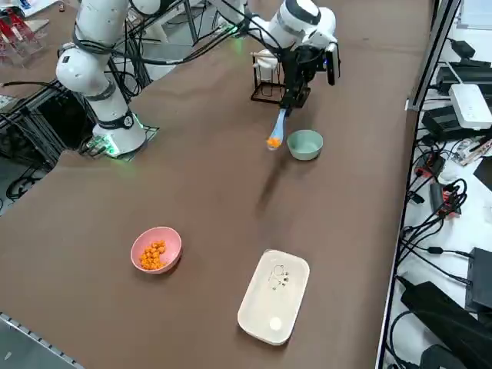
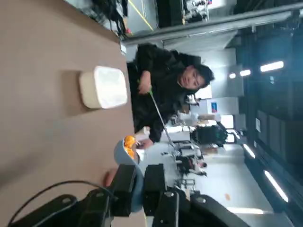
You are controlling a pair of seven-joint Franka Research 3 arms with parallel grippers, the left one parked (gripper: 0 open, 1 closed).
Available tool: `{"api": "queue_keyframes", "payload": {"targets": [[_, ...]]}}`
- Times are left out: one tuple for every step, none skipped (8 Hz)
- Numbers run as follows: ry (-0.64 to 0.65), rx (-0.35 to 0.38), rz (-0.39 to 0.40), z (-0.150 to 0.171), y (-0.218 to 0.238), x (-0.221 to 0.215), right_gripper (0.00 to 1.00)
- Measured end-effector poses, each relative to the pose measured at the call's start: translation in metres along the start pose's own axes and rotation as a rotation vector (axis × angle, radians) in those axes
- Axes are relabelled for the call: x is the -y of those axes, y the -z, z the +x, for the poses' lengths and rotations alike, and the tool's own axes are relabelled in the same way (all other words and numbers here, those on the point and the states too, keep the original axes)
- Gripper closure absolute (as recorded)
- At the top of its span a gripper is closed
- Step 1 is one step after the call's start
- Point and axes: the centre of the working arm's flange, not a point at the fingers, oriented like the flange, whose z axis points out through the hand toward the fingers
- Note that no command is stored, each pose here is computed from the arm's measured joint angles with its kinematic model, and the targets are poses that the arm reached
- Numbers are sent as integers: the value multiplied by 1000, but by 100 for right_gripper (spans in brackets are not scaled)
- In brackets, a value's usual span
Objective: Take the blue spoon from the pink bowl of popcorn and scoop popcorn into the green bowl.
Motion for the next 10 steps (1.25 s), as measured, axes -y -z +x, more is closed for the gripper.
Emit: {"api": "queue_keyframes", "payload": {"targets": [[-12,-30,13,-2,29,6,88],[-22,-46,29,-6,55,11,88],[-24,-65,52,-11,77,16,88],[-24,-87,68,-15,95,24,88],[-24,-100,83,-19,108,32,88],[-18,-86,110,-23,114,42,88],[-18,-52,154,-27,115,49,88],[-28,-16,219,-27,115,54,88],[-37,14,292,-25,115,58,88],[-47,37,351,-22,114,59,88]]}}
